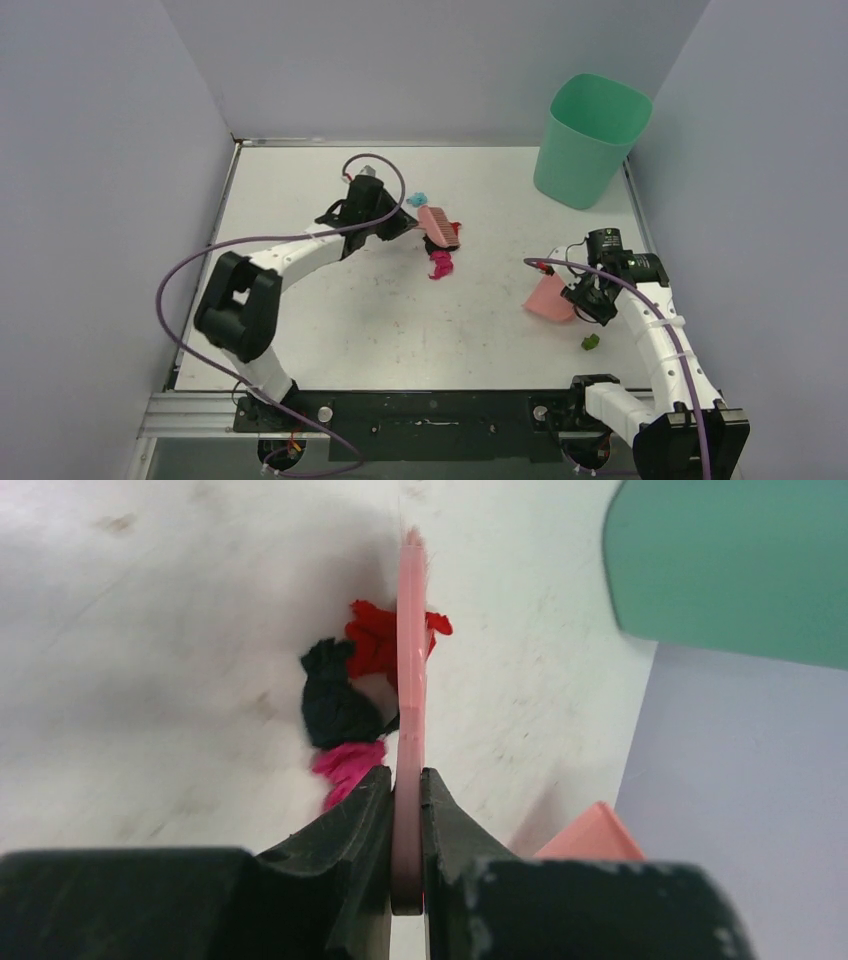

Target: Sweep away the paper scraps from the table

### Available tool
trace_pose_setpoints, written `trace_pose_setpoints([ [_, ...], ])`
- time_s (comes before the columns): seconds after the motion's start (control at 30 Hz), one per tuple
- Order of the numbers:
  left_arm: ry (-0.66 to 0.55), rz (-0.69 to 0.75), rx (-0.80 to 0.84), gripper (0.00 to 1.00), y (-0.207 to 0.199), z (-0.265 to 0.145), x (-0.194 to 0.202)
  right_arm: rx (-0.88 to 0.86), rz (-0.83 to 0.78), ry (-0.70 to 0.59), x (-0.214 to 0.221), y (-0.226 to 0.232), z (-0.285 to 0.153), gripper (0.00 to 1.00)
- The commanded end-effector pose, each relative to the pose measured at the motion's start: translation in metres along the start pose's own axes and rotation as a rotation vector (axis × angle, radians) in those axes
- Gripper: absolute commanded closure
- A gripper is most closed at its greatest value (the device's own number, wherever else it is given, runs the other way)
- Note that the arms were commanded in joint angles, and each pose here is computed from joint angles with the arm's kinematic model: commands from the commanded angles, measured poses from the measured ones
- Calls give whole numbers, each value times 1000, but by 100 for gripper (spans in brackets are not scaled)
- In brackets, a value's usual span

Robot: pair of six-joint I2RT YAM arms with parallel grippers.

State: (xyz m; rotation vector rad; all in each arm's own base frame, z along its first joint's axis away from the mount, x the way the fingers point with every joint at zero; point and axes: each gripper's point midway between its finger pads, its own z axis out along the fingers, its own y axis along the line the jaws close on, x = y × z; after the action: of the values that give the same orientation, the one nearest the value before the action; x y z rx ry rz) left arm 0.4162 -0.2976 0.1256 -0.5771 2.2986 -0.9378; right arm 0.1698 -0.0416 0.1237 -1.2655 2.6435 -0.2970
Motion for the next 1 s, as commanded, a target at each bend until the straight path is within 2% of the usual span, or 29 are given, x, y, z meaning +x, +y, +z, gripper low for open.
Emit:
trace_pose_setpoints([
  [0.0,-94,33,-6,100,24,-65,-4,35,-1,-36,-11,-15,-13,95],
  [0.07,-102,71,1,100,25,-93,-2,22,-5,-35,-13,-15,-12,95],
  [0.23,-125,270,22,100,-8,-149,-18,-24,-24,-67,-25,-12,-6,95],
  [0.4,-149,537,-130,100,-19,-185,-51,-179,-108,-120,-40,16,-7,95],
  [0.5,-76,679,-251,100,-6,-187,-56,-233,-186,-139,-47,34,-9,95],
  [0.6,25,773,-407,100,18,-184,-55,-225,-226,-105,-51,43,-2,95],
  [0.73,78,885,-572,100,36,-176,-57,-224,-234,-56,-57,54,13,95],
  [0.87,126,967,-612,100,36,-158,-49,-227,-233,-60,-65,58,21,95],
  [0.97,224,1001,-552,100,29,-133,-30,-250,-221,-73,-72,61,26,95],
])
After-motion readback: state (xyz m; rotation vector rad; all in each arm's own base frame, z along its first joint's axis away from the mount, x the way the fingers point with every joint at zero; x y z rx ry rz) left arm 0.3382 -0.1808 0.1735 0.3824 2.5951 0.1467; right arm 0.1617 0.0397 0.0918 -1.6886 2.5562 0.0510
